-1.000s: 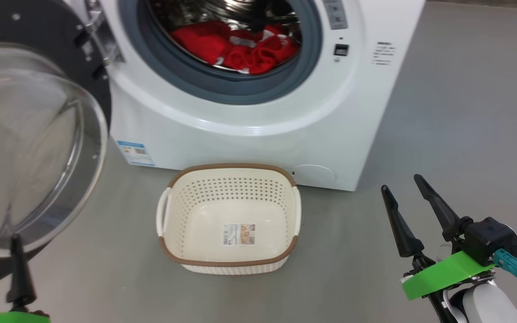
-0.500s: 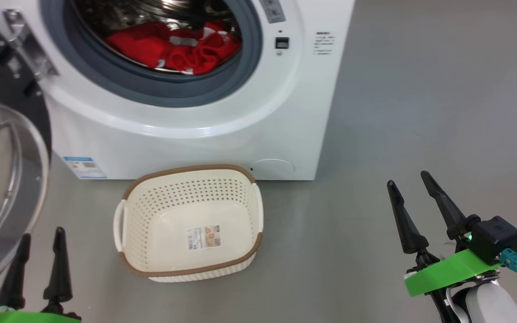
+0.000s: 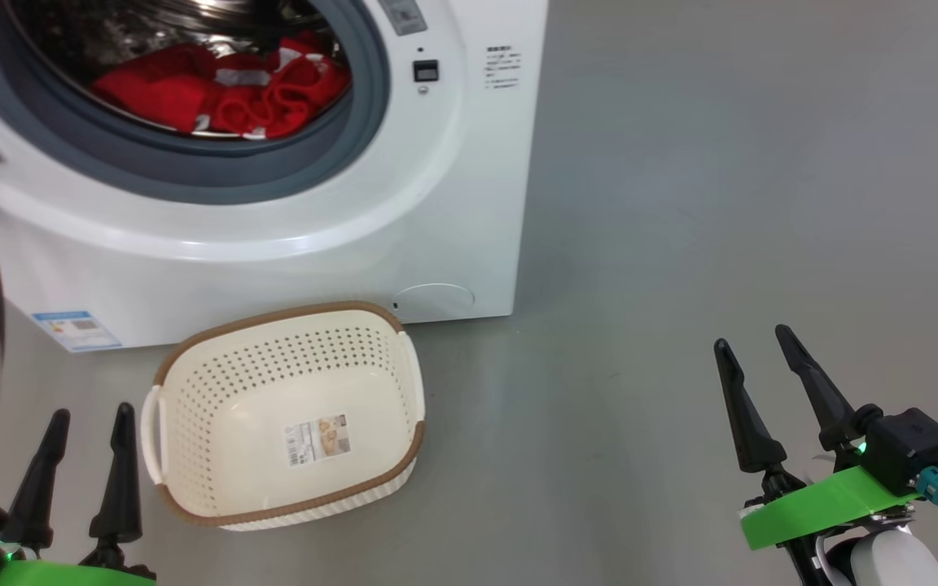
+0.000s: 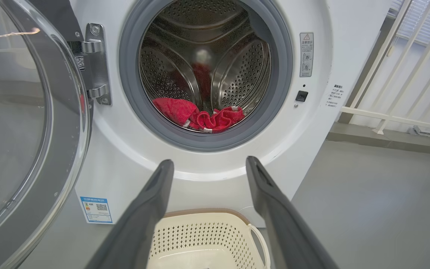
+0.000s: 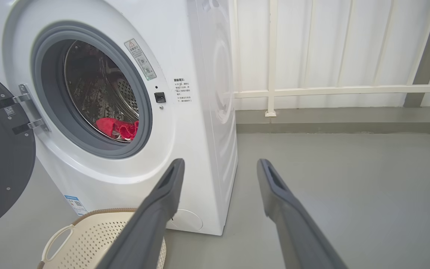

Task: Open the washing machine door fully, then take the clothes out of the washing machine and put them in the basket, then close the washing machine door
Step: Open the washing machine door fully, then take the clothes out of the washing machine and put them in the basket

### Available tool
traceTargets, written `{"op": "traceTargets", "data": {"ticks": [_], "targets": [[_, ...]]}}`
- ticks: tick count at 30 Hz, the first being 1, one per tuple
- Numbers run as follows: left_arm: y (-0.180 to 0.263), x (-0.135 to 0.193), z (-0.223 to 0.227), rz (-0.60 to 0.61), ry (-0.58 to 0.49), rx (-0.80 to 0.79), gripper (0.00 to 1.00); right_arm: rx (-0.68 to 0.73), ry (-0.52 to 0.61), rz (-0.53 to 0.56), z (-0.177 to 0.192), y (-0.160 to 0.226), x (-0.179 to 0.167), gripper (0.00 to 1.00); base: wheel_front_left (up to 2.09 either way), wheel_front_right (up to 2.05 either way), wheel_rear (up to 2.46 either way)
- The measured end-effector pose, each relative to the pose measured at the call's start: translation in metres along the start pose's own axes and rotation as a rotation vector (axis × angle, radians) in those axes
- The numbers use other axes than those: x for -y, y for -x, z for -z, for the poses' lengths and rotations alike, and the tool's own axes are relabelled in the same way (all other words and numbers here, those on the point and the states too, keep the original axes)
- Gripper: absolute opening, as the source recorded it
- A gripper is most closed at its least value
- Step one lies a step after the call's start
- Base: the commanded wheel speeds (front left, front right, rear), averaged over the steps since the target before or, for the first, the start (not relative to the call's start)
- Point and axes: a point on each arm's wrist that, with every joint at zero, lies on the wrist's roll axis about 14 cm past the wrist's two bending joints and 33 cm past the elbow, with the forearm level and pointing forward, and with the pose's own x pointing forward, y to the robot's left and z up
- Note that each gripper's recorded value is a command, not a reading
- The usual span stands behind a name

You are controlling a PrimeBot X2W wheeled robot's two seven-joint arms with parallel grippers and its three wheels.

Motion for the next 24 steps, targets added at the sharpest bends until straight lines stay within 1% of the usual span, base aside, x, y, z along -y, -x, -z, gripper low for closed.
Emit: {"op": "traceTargets", "data": {"ticks": [7,17,24], "targets": [[-0.006,0.011,0.006,0.042,-0.036,-0.017,1.0,0.005,0.006,0.038,-0.003,0.008,0.011,1.0,0.0,0.0,0.0],[-0.004,0.009,0.007,0.038,-0.055,-0.021,1.0,0.017,0.011,0.062,-0.008,0.011,0.019,1.0,0.0,0.0,0.0],[-0.002,0.007,-0.001,0.027,-0.075,0.002,1.0,0.025,0.01,0.055,-0.011,0.011,0.017,1.0,0.0,0.0,0.0]]}}
